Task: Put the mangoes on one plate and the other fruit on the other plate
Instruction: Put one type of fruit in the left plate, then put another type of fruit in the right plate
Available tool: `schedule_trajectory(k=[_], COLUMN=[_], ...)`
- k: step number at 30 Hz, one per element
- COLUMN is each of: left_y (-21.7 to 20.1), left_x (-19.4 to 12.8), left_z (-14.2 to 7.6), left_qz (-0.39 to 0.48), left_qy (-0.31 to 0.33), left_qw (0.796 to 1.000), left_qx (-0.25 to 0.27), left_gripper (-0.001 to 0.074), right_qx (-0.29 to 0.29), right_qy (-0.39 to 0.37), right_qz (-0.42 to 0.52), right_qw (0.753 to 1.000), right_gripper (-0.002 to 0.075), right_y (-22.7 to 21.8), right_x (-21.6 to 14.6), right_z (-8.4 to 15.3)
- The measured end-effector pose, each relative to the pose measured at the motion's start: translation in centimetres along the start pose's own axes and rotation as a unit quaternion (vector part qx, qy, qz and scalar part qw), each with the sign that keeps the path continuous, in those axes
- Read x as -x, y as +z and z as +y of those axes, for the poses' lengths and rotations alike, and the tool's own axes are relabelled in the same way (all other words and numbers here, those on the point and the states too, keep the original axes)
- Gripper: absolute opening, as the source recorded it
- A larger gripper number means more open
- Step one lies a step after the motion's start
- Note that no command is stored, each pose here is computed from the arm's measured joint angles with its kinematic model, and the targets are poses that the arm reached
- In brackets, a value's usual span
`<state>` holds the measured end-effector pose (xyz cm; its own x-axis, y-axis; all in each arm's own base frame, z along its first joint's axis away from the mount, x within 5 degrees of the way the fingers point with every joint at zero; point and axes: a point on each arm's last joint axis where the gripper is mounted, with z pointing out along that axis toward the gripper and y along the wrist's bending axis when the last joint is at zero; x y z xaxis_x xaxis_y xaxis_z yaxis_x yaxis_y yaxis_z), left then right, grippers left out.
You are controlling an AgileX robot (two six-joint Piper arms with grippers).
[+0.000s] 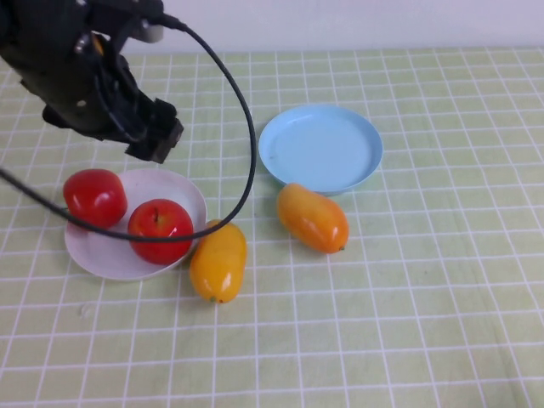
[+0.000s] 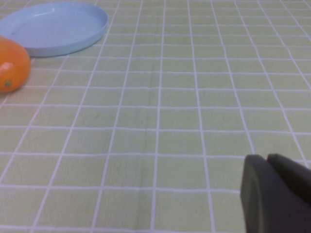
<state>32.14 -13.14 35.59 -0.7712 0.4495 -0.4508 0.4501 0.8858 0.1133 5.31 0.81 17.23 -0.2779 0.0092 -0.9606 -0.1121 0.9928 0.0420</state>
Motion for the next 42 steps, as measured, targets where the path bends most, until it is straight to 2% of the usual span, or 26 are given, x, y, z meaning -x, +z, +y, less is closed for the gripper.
schedule_trajectory(k=[4, 6, 8, 17, 21, 26, 30, 33, 37, 40, 42], left_y=[-4.7, -5.8, -6.3, -9.9, -9.9, -10.8, -11.4, -10.4, -7.5, -5.5, -4.1], left_x=[-3.5, -5.8, -8.0, -19.1, -23.7, -27.3, -28.7, -29.0, -30.0, -31.1, -31.9], left_z=[-0.4, -0.5, -0.7, -1.5, -1.9, -2.0, -2.0, -2.1, -2.7, -2.8, -2.7], left_qz=[-0.052, -0.068, -0.077, -0.186, -0.213, -0.248, -0.281, -0.343, -0.431, -0.481, -0.493], left_qy=[-0.002, -0.009, -0.017, -0.078, -0.108, -0.11, -0.109, -0.081, -0.04, -0.069, -0.102], left_qw=[0.999, 0.998, 0.997, 0.979, 0.971, 0.962, 0.953, 0.935, 0.899, 0.868, 0.855], left_qx=[0.002, 0.004, 0.004, 0.003, 0.0, 0.012, 0.02, 0.029, 0.06, 0.1, 0.122], left_gripper=[0.019, 0.0082, 0.0036, 0.0004, 0.0003, 0.0003, 0.0003, 0.0003, 0.0003, 0.0003, 0.0003], right_qx=[0.0, 0.0, 0.0, 0.0, 0.0, 0.0, 0.0, 0.0, 0.002, 0.004, 0.005], right_qy=[0.0, 0.0, 0.0, 0.0, 0.0, 0.0, 0.0, 0.001, 0.007, 0.012, 0.014], right_qz=[0.0, 0.0, 0.0, 0.0, 0.0, 0.0, 0.0, 0.0, 0.001, 0.001, 0.0], right_qw=[1.0, 1.0, 1.0, 1.0, 1.0, 1.0, 1.0, 1.0, 1.0, 1.0, 1.0], right_gripper=[-0.0016, -0.0016, -0.0016, -0.0016, -0.0016, -0.0016, -0.0017, -0.0016, -0.0017, -0.0016, -0.0017], right_y=[0.0, 0.0, 0.0, 0.0, 0.0, 0.0, 0.0, 0.0, 0.0, 0.0, 0.0], right_x=[0.0, 0.0, 0.0, 0.0, 0.0, 0.0, 0.0, 0.0, 0.0, 0.0, 0.0], right_z=[0.0, 0.0, 0.0, 0.0, 0.0, 0.0, 0.0, 0.0, 0.0, 0.1, 0.1])
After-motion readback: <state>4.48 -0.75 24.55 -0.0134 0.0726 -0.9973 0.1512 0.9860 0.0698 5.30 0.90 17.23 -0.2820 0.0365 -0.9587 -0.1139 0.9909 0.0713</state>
